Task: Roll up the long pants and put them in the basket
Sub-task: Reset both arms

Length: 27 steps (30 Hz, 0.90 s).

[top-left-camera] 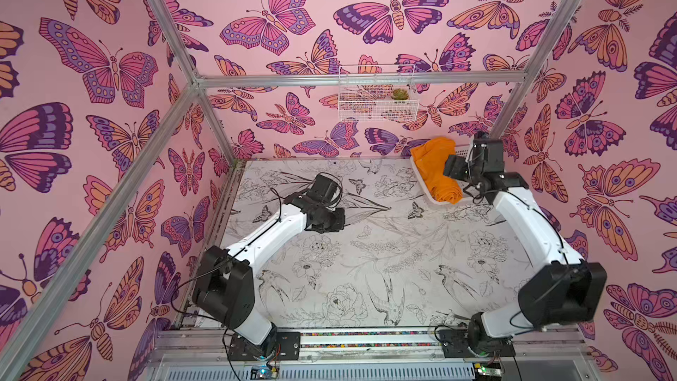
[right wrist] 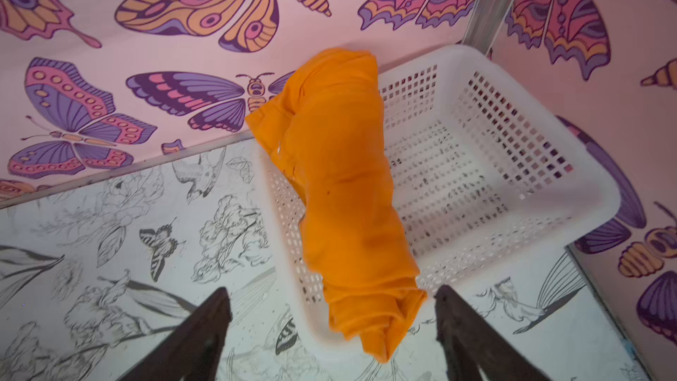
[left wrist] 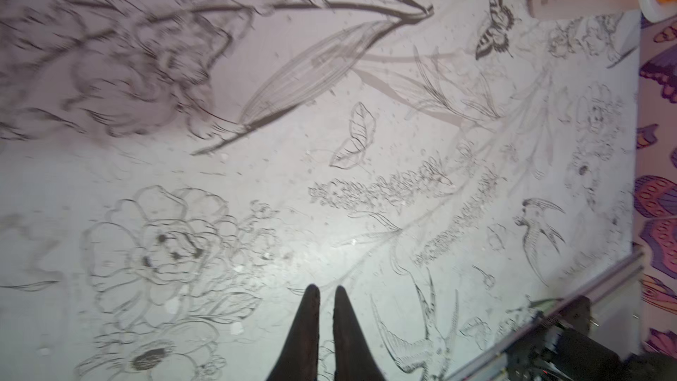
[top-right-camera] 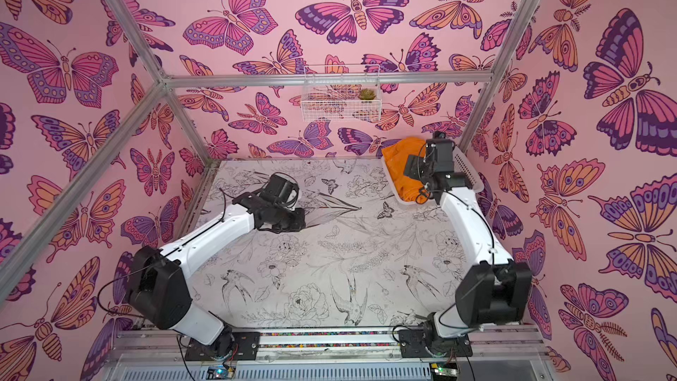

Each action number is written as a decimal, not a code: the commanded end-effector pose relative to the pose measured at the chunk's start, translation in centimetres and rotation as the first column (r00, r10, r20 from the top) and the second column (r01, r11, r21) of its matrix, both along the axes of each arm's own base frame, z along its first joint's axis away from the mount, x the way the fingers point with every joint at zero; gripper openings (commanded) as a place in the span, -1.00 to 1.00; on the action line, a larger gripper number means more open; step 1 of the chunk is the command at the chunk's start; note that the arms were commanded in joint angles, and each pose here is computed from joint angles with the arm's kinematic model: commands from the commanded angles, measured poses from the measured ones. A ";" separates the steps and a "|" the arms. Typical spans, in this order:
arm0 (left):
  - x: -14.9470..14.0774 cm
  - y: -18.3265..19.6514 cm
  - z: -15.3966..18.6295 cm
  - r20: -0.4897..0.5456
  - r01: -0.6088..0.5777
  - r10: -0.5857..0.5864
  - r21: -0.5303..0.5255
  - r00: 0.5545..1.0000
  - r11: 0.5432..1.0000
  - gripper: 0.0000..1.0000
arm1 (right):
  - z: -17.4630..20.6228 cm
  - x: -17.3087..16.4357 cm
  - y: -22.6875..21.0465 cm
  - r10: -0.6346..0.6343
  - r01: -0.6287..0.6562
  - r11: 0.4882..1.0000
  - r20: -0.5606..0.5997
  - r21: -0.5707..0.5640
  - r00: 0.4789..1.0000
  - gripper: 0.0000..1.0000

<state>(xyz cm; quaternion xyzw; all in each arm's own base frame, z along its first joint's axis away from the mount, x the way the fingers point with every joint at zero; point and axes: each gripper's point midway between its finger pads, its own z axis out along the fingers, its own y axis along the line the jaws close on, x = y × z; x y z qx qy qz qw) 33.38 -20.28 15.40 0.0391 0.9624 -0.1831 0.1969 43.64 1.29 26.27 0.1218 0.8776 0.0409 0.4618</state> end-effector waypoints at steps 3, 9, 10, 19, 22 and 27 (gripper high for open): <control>4.8 11.7 4.9 0.282 -0.322 0.304 0.018 0.910 0.946 -0.44 | -5.3 -5.1 0.8 0.063 -0.063 0.998 0.010 0.013 0.998 0.98; 6.0 21.7 0.2 0.423 -0.503 0.405 0.150 0.811 0.851 -0.29 | -10.0 -8.1 -1.1 0.017 -0.019 0.995 -0.021 -0.096 1.000 0.98; 6.4 21.9 -0.9 0.441 -0.487 0.370 0.186 0.817 0.854 -0.32 | -10.7 -8.1 -1.3 0.009 -0.012 0.994 -0.027 -0.112 1.000 0.98; 7.3 23.6 -6.2 0.510 -0.465 0.313 0.202 0.801 0.862 -0.25 | -16.7 -7.3 -2.2 0.011 -0.033 0.977 -0.105 -0.213 0.994 0.98; 7.2 23.9 -6.7 0.584 -0.470 0.294 0.174 0.756 0.865 0.93 | -17.0 -6.7 -2.5 0.005 -0.010 0.976 -0.023 -0.217 1.000 0.98; 7.0 24.2 -6.5 0.644 -0.490 0.297 0.140 0.705 0.860 0.93 | -15.3 -5.5 -3.1 -0.002 0.026 0.976 0.112 -0.214 0.994 0.98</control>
